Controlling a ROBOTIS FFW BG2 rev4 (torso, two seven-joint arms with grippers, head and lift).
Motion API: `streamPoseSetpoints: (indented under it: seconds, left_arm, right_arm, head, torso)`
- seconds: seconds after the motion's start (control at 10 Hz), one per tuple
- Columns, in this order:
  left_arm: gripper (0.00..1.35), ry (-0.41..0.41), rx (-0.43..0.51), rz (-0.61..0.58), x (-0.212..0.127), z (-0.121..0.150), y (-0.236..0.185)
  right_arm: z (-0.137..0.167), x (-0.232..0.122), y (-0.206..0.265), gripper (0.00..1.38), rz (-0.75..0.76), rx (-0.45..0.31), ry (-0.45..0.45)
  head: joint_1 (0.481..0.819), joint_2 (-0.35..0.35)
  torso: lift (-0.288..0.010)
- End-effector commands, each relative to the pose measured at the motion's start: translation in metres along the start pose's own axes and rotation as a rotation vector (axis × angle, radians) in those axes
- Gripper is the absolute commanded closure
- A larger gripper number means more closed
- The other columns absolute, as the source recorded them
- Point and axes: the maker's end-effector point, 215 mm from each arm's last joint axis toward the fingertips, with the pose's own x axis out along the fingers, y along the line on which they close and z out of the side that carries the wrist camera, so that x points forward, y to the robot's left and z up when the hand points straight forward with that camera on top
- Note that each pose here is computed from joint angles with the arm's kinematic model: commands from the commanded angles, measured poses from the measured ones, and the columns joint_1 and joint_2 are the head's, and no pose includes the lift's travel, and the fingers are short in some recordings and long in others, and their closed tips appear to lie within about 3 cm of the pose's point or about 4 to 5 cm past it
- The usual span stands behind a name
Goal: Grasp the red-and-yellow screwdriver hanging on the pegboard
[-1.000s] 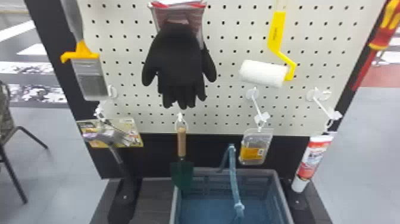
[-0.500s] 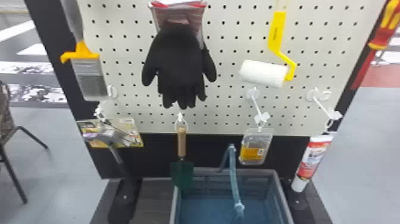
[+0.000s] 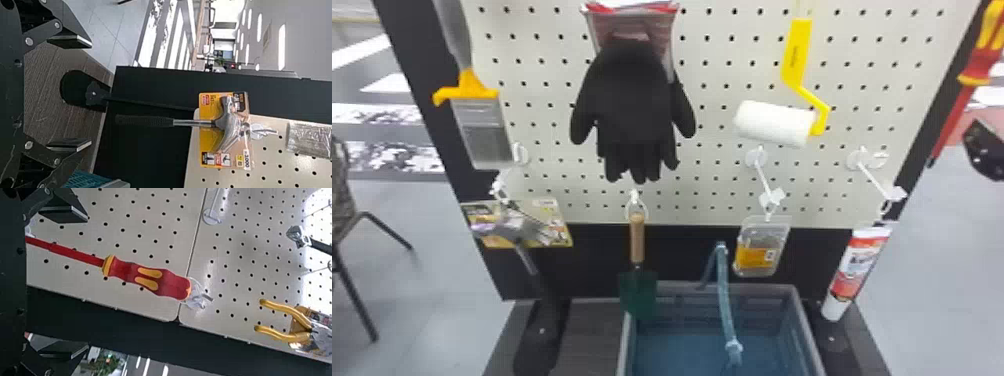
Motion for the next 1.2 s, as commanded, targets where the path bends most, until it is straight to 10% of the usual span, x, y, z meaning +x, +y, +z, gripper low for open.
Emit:
streamPoseSetpoints:
  seconds: [0.0, 1.1]
  left_arm:
    - [0.40, -0.003, -0.001, -0.005, 0.002, 0.001, -0.002]
    - [0.40, -0.003, 0.001, -0.013, 0.005, 0.002, -0.007]
  right_arm:
    - [0.017, 0.010, -0.004, 0.16, 0.016, -0.007, -0.044]
    - [0.016, 0.066, 0.017, 0.13, 0.313, 0.460, -0.212]
  head:
    - [0.549, 0.000]
    - [0.549, 0.000]
  torso:
    - [-0.100]
    - [-0.100]
